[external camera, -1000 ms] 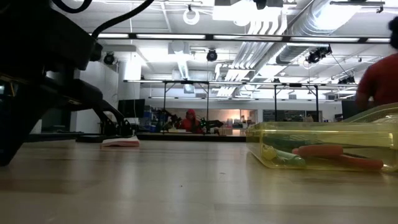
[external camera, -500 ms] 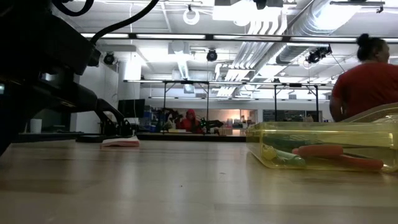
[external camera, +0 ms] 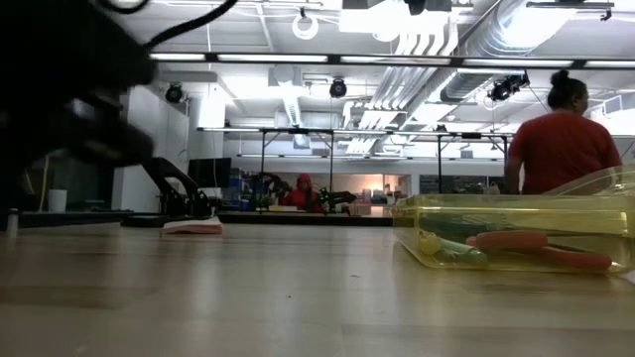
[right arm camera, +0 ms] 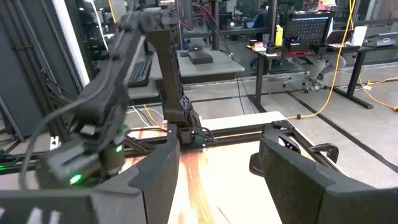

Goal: Pack school essentials
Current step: Put the green eraser into the supply box

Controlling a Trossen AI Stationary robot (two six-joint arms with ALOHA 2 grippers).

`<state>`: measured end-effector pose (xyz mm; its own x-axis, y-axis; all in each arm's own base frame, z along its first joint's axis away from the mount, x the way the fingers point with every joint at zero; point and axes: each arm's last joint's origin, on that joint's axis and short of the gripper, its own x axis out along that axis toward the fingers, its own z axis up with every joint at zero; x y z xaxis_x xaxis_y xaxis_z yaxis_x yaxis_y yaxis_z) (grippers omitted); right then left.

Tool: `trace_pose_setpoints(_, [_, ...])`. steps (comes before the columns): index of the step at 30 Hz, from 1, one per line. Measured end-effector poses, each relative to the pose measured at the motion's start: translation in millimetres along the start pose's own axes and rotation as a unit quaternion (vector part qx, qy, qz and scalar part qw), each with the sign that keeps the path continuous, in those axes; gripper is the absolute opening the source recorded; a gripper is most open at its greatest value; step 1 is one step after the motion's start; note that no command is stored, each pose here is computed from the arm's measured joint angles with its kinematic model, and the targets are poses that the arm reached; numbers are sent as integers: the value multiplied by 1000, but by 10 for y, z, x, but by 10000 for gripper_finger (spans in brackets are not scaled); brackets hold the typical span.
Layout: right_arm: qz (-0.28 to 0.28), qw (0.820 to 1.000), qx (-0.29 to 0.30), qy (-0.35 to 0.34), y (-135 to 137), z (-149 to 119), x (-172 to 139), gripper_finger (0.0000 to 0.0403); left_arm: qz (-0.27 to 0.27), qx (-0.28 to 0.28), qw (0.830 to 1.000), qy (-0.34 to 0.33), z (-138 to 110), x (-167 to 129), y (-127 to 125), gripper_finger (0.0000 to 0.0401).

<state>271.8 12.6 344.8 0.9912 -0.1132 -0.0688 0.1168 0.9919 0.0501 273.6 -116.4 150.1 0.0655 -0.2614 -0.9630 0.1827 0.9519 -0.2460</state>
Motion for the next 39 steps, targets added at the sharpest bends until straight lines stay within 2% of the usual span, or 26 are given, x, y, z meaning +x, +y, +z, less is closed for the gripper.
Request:
trace_pose_setpoints(3, [0,1000,0,0,1,0,0,215,4,17,999,-37,1,-241,118,9])
trace_pose_setpoints(6, [0,1000,0,0,0,-1,0,215,20,23,993,-114,-22,-619,232,5])
trace_pose_setpoints(8, [1,1000,-1,2,1,-4,0,215,44,16,981,-188,-57,-935,326,4])
trace_pose_setpoints(10, [1,1000,-2,3,2,-6,0,215,82,0,961,-266,-135,-1259,419,4])
trace_pose_setpoints(13, [1,1000,2,8,1,-16,0,215,129,-28,911,-391,-298,-1743,515,4])
trace_pose_setpoints(16, [1,1000,2,10,2,-19,-1,215,167,-53,843,-509,-477,-2146,575,4])
trace_pose_setpoints(20, [1,1000,2,10,2,-19,-1,215,192,-85,757,-619,-707,-2377,642,4])
trace_pose_setpoints(23, [1,1000,2,10,2,-19,-1,215,181,-104,720,-662,-820,-2343,693,4])
trace_pose_setpoints(26, [7,1000,2,9,5,-17,-1,215,176,-114,702,-680,-863,-2234,741,4])
trace_pose_setpoints(28, [10,1000,2,8,7,-15,-1,215,180,-117,697,-685,-869,-2186,775,4])
trace_pose_setpoints(31, [11,1000,3,8,8,-15,-1,215,175,-122,679,-702,-873,-2213,796,4])
trace_pose_setpoints(34, [11,1000,5,8,8,-15,-1,215,175,-124,674,-707,-859,-2221,825,4])
trace_pose_setpoints(35, [11,1000,16,8,8,-15,-1,215,177,-125,672,-708,-860,-2222,835,4])
trace_pose_setpoints(37, [12,999,50,8,13,-27,26,215,177,-124,658,-722,-836,-2257,849,4])
trace_pose_setpoints(39, [14,997,72,14,21,-71,85,215,168,-124,657,-724,-774,-2235,875,4])
